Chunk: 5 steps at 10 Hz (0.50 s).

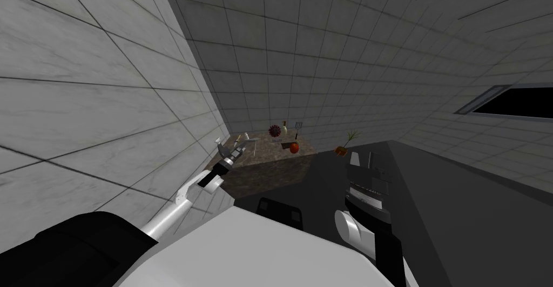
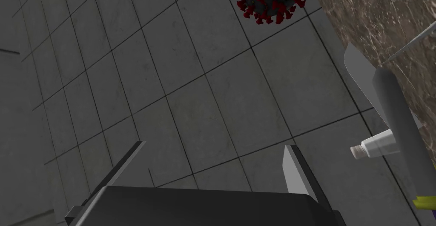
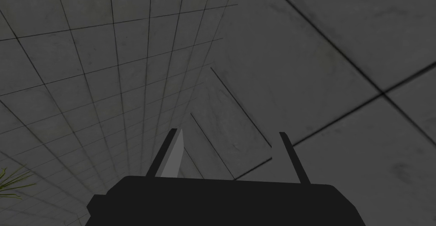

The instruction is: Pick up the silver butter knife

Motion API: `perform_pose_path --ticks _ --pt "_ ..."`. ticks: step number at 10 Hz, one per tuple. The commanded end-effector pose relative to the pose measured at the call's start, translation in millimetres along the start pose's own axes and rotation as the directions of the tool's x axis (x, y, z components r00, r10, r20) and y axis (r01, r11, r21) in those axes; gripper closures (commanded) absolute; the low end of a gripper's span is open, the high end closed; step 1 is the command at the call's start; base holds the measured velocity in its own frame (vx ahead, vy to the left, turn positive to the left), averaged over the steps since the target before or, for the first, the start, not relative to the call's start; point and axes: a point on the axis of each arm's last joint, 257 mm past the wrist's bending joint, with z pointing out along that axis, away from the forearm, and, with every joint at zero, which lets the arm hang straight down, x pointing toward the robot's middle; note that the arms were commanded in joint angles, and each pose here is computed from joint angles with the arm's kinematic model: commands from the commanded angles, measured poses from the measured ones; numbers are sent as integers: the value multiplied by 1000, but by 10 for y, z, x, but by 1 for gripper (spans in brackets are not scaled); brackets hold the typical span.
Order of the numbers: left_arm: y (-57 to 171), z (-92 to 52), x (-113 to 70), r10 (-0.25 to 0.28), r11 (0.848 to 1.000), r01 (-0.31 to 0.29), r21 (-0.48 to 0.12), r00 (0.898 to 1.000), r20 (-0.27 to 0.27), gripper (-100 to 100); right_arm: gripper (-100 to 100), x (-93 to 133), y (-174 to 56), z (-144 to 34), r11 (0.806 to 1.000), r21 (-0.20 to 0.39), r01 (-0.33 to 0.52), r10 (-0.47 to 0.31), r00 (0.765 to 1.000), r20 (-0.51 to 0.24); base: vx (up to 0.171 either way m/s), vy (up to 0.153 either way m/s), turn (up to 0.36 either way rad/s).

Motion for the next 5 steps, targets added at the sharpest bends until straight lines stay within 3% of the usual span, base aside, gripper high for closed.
perform_pose_path --ticks 1,2,3,4,5 --pt "263 -28 -36 38 996 -40 -76 999 -29 -100 0 0 0 0 1000 0 0 0 1000 0 -34 3 -173" --pt "257 -25 -56 53 996 -56 -76 998 -39 -100 0 0 0 0 1000 0 0 0 1000 0 -25 2 -91" --pt "430 -49 -100 79 989 -86 -124 995 -60 -100 0 0 0 0 1000 0 0 0 1000 0 -13 -7 -142" --pt "427 -47 -110 85 988 -92 -124 994 -64 -100 0 0 0 0 1000 0 0 0 1000 0 -6 -6 -72" --pt "601 -82 -162 111 977 -124 -172 990 -87 -100 0 0 0 0 1000 0 0 0 1000 0 0 -14 -112"
